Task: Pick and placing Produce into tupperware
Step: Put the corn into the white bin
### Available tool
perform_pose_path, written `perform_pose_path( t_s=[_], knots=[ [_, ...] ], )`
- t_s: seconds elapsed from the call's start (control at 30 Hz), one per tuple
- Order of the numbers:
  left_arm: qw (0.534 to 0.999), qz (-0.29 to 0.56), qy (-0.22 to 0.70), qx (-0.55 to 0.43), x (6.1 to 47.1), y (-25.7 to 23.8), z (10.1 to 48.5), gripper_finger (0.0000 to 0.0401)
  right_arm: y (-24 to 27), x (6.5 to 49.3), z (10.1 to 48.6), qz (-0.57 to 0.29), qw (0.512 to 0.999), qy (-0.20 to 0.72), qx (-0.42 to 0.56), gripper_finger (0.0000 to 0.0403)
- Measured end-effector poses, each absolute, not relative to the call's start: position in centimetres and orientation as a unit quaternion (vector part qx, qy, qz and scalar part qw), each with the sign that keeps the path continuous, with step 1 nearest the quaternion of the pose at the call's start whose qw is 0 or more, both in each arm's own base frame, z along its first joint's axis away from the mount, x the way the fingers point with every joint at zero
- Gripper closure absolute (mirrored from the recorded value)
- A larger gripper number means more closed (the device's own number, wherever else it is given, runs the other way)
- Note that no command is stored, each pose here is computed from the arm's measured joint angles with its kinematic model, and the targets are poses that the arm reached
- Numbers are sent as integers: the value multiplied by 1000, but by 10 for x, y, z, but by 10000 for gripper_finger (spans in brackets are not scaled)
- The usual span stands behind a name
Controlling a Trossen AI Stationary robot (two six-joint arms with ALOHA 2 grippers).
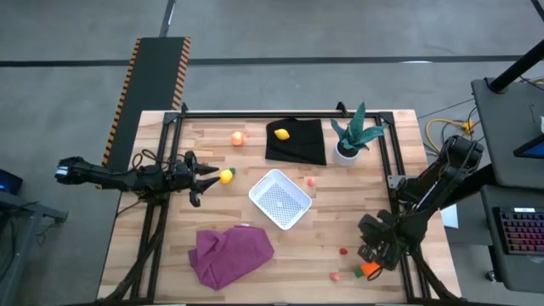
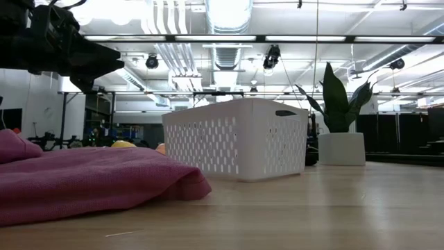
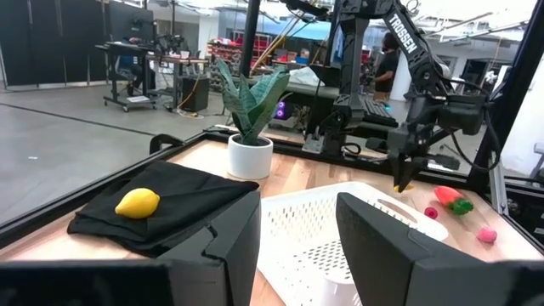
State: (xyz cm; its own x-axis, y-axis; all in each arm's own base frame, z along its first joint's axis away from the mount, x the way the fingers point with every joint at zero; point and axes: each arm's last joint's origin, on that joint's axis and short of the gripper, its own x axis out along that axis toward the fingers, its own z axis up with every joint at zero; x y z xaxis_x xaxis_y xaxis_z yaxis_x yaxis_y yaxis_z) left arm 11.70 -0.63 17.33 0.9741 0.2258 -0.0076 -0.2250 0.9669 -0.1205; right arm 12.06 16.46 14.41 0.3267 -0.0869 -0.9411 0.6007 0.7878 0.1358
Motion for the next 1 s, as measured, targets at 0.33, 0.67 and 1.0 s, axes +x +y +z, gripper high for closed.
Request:
perform_pose_path(
  t_s=[0.33,0.67,1.0],
  knots=[
    [992,113,-15,-63,117,-6,176,259,164,161,187,-238,887,339,205,393],
    [991,113,-23,-61,117,-6,177,259,130,224,217,-242,920,287,111,394],
    [991,113,-24,-61,117,-6,177,259,86,269,225,-196,936,278,89,394]
  ],
)
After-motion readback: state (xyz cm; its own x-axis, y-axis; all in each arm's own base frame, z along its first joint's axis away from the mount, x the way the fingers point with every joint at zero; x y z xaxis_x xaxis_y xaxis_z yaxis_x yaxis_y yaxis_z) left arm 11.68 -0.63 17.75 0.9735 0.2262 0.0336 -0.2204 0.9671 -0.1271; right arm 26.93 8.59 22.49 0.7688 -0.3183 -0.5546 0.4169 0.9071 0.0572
